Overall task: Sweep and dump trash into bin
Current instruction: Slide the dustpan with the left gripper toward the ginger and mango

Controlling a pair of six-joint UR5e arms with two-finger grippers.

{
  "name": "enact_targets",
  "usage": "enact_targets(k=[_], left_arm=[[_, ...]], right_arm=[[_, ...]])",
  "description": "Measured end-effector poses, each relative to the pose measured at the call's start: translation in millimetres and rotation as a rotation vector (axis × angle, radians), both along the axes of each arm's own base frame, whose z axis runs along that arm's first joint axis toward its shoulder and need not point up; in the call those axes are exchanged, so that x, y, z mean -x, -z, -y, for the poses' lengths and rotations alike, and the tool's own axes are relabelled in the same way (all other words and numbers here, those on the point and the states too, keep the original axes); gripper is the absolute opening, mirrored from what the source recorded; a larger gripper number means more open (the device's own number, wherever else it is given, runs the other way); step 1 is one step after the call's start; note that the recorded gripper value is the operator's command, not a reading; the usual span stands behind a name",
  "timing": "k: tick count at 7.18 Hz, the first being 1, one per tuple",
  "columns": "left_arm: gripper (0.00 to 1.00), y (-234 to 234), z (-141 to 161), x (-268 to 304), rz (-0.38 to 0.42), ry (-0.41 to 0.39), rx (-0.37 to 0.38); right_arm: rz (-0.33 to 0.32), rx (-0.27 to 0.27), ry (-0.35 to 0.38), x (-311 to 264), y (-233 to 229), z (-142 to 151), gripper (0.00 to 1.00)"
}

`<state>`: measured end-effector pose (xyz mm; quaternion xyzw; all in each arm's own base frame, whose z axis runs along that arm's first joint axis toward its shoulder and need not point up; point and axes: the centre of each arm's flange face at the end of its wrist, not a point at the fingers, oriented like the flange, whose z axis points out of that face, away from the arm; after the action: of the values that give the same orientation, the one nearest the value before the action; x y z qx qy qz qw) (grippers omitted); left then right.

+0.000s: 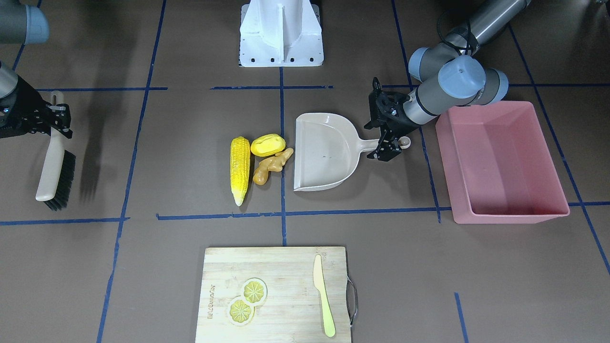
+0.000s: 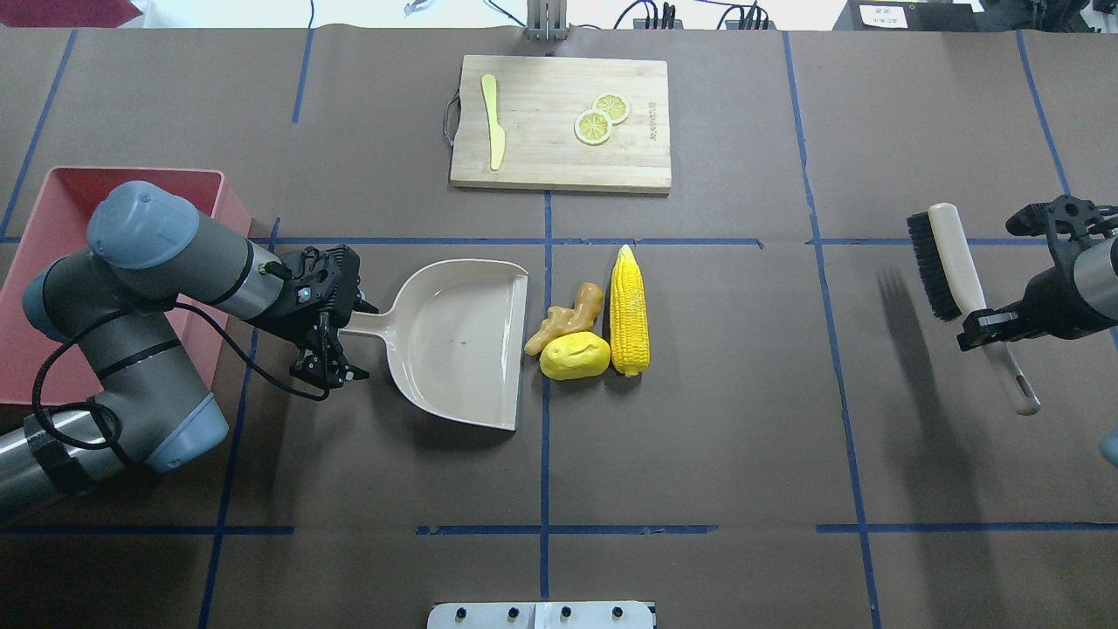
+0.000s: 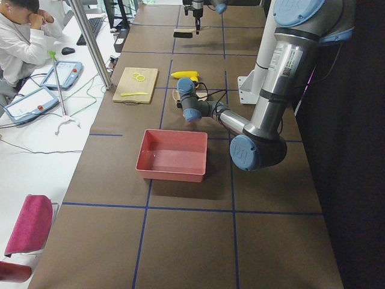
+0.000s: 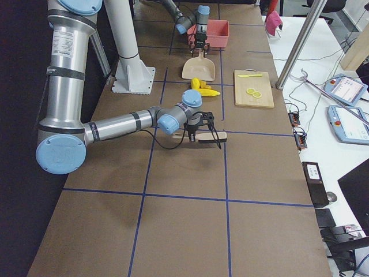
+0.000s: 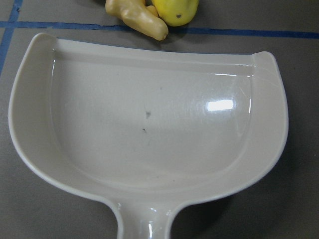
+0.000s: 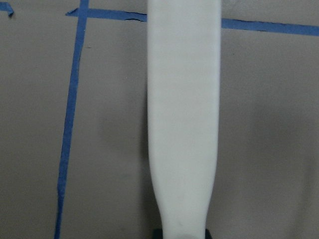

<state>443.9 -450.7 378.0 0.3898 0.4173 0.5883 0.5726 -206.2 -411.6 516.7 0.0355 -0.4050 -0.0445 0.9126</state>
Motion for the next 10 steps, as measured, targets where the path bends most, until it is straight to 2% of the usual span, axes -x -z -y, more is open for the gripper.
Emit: enact_targets(k=[2, 3, 8, 10], left_arm=[[0.22, -1.6, 1.0, -1.5, 0.004, 0.000, -0.001], [0.13, -0.5, 2.0, -1.3, 0.003, 0.002, -0.003], [0.00, 20.4, 33.3, 29.7, -0.006, 0.114, -0.041], [0.00, 10.8, 33.3, 35.0, 0.012, 0.122, -0.026]], right_arm=[[-0.001, 0.001, 0.000, -0.2, -0.4, -0.3, 0.00], [-0.001, 0.001, 0.000, -0.3, -0.5, -0.4, 0.00], [0.000, 0.001, 0.000, -0.4, -0.2, -0.5, 0.00], [0.001, 0.001, 0.001, -0.2, 0.0, -0.7, 0.00]])
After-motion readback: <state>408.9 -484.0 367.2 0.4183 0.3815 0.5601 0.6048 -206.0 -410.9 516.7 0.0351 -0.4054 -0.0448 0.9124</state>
